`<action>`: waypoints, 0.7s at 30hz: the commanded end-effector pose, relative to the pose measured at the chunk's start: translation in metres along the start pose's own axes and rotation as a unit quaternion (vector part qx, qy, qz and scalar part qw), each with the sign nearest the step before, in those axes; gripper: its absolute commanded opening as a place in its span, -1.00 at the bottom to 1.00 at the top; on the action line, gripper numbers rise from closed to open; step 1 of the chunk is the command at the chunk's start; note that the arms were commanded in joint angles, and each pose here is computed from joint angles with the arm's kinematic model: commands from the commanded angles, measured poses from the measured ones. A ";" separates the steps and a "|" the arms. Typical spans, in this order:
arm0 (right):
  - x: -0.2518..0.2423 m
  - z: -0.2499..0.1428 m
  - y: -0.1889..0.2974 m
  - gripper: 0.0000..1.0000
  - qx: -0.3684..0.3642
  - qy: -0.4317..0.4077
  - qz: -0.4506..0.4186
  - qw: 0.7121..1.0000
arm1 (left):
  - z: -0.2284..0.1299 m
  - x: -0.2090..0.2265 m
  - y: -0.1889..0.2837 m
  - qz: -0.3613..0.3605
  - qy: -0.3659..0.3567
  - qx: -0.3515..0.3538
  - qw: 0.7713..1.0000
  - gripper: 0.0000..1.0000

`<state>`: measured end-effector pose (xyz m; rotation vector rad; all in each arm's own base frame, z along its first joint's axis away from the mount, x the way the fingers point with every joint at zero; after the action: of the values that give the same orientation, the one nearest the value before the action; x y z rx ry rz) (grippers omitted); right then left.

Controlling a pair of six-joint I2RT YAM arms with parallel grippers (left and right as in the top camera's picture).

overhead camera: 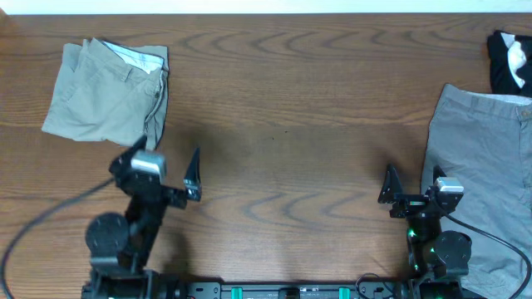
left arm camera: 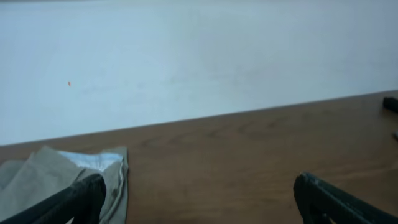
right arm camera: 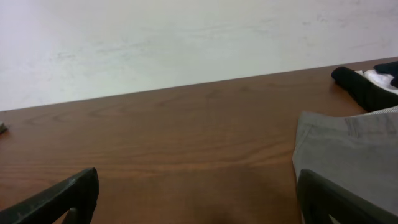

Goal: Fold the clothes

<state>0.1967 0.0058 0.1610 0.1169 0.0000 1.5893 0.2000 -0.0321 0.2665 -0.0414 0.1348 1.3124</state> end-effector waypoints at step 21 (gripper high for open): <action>-0.001 -0.001 0.000 0.98 0.002 -0.005 -0.003 1.000 | -0.098 0.014 0.003 0.010 0.001 -0.008 1.000 0.96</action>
<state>0.1966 0.0058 0.1609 0.1172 0.0003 1.5893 0.1921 -0.0303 0.1758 -0.0579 0.1144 1.3202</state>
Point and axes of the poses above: each gripper's point midway between its finger pads, its own y axis back along the fingers, its own x axis along the line the jaws close on, z = x × y, the point moved 5 cm from there along y, back along the fingers, and after that the axes turned 7 degrees about y, right-handed, at the moved point
